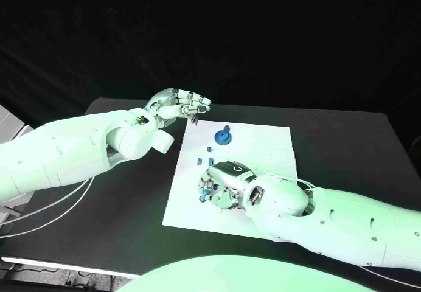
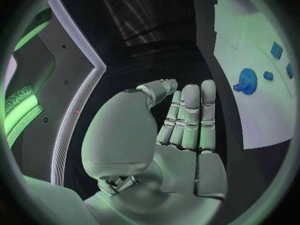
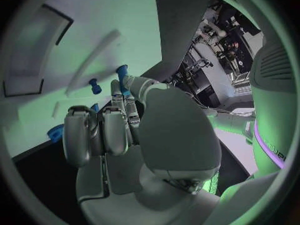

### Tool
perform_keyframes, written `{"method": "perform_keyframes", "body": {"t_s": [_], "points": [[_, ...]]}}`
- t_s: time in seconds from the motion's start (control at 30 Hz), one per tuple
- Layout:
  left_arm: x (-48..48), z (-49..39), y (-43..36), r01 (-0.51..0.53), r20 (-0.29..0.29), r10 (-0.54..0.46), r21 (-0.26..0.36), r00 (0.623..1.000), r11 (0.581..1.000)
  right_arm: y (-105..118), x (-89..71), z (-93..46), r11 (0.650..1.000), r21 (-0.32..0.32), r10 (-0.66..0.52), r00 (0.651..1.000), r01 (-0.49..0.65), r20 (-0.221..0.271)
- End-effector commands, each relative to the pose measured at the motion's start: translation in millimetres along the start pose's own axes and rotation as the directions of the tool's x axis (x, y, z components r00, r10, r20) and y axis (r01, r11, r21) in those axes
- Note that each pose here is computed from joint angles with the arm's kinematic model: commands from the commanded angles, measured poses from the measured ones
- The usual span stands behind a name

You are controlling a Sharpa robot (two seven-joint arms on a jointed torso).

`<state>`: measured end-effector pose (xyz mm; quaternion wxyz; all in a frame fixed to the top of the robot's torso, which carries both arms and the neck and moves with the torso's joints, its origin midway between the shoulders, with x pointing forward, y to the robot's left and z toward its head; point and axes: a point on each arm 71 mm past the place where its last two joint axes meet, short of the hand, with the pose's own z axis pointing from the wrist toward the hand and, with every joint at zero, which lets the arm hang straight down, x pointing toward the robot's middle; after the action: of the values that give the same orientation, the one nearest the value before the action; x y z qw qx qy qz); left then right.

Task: Assemble the parts on the task board

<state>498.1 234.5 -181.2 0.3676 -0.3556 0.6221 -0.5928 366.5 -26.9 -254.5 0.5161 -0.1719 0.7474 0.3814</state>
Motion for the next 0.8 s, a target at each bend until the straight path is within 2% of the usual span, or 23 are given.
{"method": "perform_keyframes", "body": {"t_s": [0.03,0.43,0.8], "points": [[2.3,0.5,-1.2,0.006,-0.017,-0.006,0.008,1.0,1.0,-0.8,6.8,-0.3,0.999,0.011,-0.034,0.999,0.034,-0.042],[2.1,0.5,-1.3,0.008,-0.016,-0.008,0.009,1.0,1.0,2.2,9.3,1.7,1.0,-0.023,0.0,0.999,-0.002,-0.053],[1.7,0.5,-1.3,0.008,-0.014,-0.008,0.01,1.0,1.0,0.7,5.2,-0.1,0.999,-0.027,0.017,1.0,-0.017,0.005]]}}
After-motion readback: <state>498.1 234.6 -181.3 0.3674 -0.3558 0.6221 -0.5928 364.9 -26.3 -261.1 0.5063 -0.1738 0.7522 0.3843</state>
